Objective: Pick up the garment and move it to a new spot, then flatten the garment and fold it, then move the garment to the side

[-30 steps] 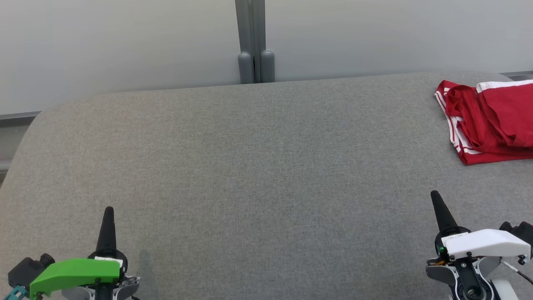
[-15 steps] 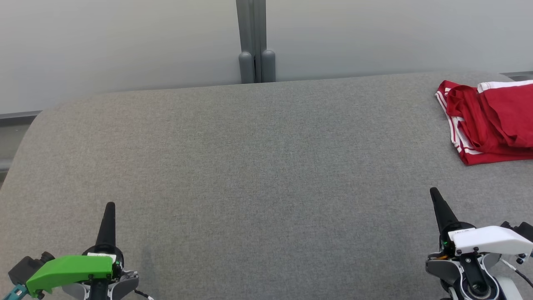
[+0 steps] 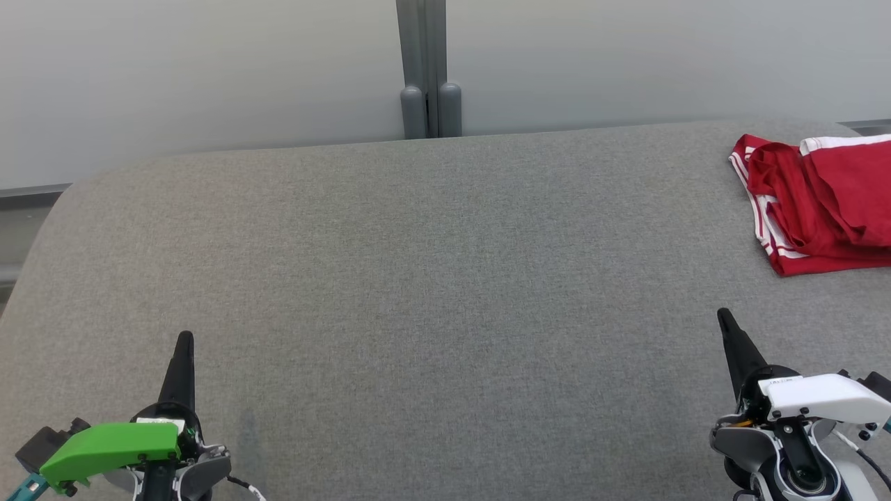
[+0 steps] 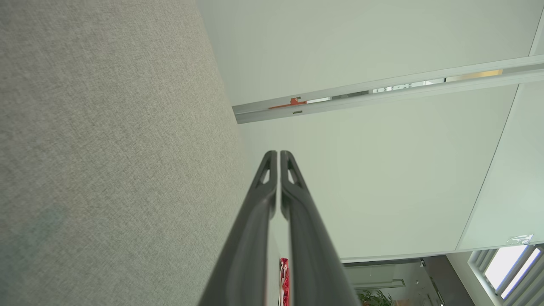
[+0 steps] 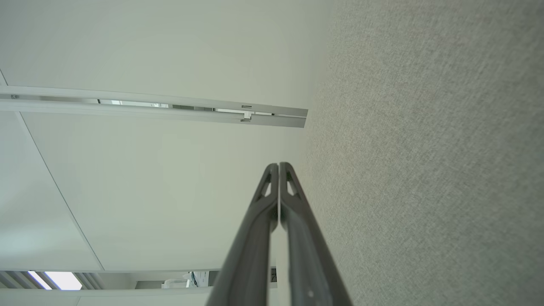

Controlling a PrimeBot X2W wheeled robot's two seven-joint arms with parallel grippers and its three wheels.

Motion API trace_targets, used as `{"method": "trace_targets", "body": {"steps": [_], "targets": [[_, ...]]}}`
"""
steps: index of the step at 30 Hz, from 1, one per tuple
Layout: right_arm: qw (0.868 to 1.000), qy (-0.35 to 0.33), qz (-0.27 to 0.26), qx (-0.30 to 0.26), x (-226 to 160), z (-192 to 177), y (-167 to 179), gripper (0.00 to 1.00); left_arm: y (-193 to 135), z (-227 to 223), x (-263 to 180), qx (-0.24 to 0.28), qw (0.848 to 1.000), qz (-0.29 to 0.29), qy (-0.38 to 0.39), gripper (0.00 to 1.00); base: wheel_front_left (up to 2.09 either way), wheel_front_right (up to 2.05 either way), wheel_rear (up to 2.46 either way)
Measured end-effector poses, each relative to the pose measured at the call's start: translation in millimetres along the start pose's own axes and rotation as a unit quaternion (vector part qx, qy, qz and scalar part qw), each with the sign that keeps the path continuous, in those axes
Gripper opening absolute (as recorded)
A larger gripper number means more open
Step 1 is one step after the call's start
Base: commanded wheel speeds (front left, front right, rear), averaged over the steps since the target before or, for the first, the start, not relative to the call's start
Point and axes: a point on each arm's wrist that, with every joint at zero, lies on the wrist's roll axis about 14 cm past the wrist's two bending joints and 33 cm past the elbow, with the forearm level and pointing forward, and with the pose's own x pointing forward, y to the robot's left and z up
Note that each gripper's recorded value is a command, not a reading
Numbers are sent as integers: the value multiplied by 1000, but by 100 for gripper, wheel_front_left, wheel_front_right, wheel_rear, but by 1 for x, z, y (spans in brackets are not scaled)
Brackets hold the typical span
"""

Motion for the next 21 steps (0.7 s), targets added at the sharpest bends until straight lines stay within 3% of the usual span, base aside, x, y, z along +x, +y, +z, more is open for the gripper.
{"method": "trace_targets", "body": {"steps": [21], "targets": [[997,5,11,72,4,0,6,0,-9,0,4,-70,997,-17,6,0,0,0,0]]}}
